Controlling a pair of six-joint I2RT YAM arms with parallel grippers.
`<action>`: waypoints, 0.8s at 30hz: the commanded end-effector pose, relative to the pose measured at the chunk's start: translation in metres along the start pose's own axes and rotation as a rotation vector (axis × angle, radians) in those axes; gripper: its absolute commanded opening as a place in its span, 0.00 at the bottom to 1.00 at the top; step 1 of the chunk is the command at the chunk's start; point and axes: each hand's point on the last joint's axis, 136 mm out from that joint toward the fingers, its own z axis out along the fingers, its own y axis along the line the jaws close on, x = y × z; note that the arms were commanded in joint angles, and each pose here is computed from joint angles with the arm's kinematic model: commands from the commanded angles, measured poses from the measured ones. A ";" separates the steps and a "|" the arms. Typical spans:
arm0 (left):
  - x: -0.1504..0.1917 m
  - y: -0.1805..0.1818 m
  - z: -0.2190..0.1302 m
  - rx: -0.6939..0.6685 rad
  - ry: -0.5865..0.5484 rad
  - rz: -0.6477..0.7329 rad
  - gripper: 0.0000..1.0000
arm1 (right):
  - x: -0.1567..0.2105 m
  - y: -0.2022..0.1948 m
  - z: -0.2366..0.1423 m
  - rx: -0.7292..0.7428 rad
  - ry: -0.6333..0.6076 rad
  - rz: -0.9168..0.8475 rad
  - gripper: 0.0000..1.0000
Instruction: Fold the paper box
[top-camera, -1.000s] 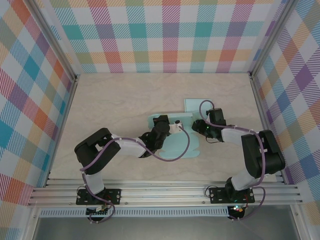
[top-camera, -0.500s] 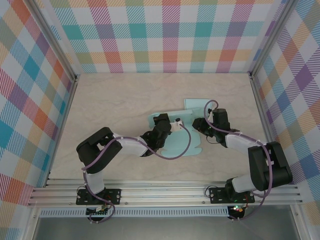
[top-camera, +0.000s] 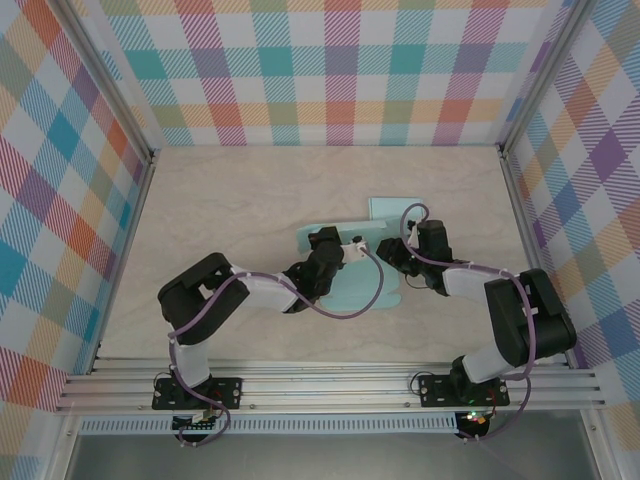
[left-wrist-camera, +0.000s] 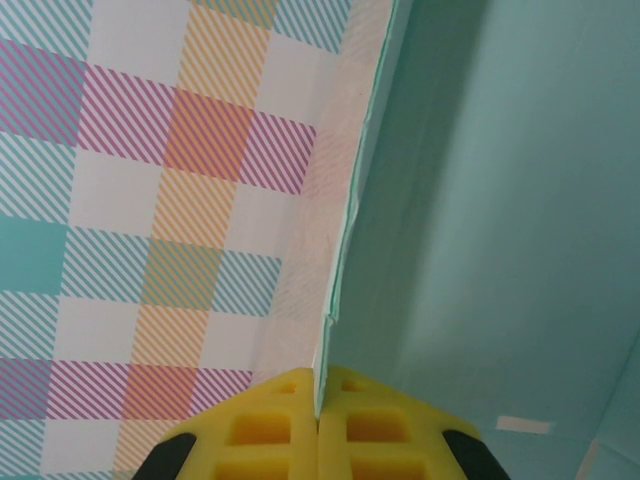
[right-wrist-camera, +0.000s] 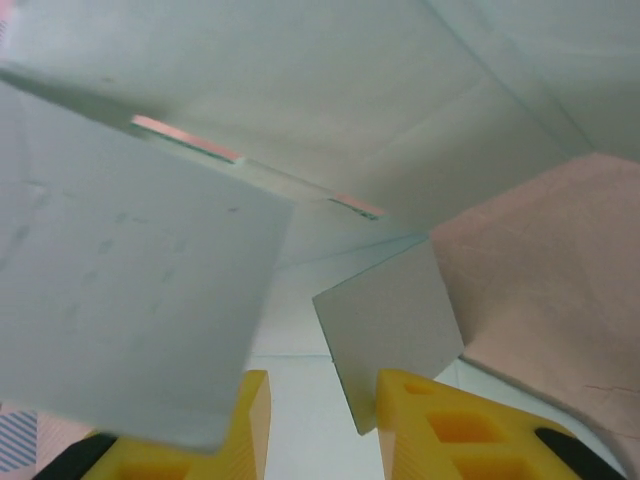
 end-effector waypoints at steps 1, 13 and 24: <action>-0.004 -0.003 0.001 -0.035 -0.013 0.014 0.00 | -0.001 0.009 0.000 -0.036 0.001 -0.006 0.35; -0.011 -0.002 0.001 -0.094 -0.076 0.103 0.00 | -0.022 0.005 -0.103 0.142 -0.130 -0.130 0.44; -0.032 -0.001 0.007 -0.221 -0.174 0.249 0.00 | -0.107 -0.022 -0.125 0.225 -0.181 -0.043 0.40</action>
